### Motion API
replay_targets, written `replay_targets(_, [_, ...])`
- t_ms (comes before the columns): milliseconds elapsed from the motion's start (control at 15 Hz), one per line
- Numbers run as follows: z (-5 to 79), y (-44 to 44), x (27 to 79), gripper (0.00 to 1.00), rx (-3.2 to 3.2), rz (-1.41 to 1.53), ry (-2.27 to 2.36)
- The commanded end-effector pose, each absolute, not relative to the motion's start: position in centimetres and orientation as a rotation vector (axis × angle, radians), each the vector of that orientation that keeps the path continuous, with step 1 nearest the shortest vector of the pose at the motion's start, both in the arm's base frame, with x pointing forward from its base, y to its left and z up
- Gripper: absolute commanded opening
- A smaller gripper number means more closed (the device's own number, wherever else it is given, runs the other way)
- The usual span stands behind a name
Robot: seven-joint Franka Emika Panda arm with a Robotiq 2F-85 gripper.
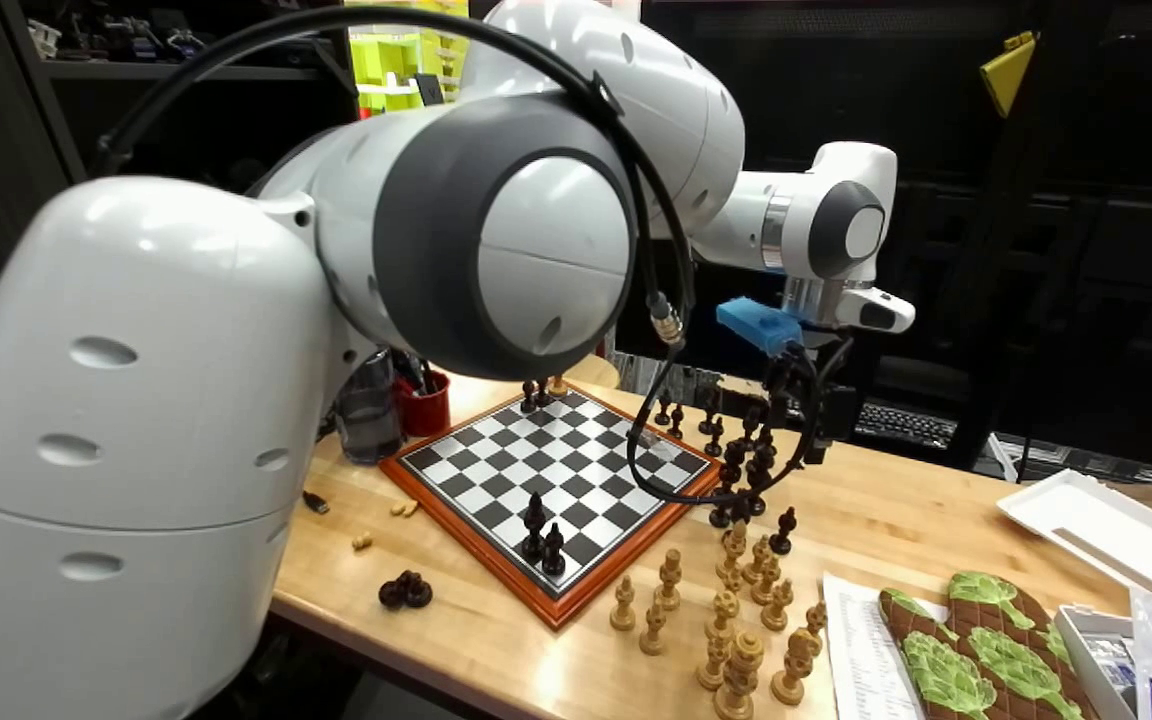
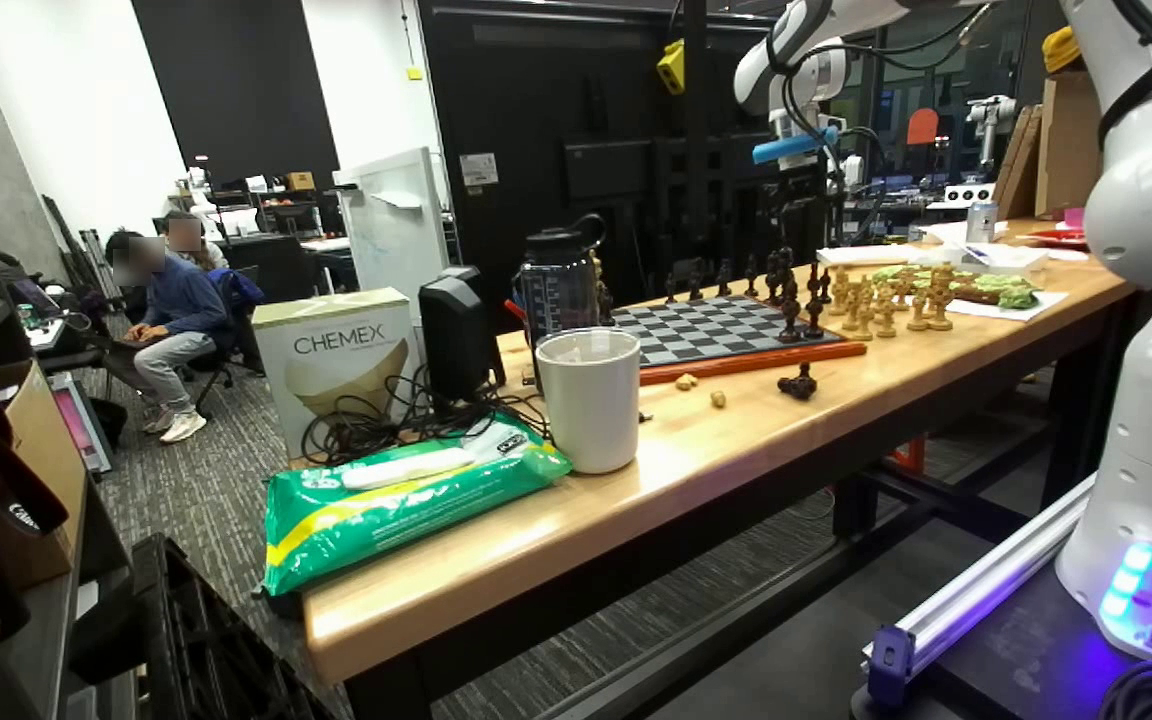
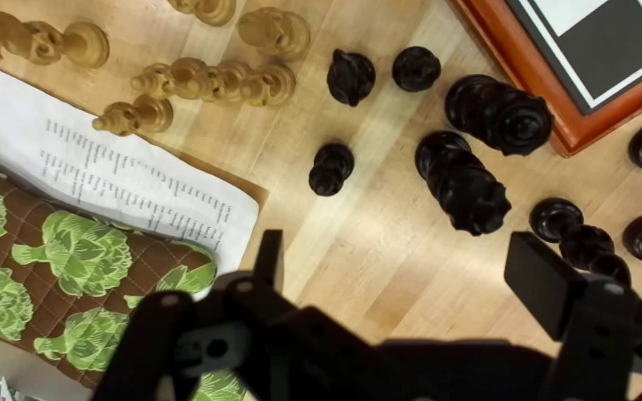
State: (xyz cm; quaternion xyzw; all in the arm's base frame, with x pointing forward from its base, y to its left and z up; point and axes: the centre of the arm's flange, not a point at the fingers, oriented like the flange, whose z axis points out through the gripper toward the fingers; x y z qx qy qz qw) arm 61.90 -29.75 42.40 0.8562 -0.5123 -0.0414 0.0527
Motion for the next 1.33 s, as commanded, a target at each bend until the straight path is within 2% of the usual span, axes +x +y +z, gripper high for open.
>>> replay_targets(0, [42.9,-28.9,60.7,1.00,2.658,-0.094,-1.528])
replay_targets(1133, [41.7,-27.0,61.8,1.00,2.757,-0.087,-1.448])
replay_targets(1200, [41.5,-27.0,61.8,0.98,2.759,-0.091,-1.448])
replay_targets(1267, [41.4,-27.1,61.9,0.75,2.763,-0.094,-1.447])
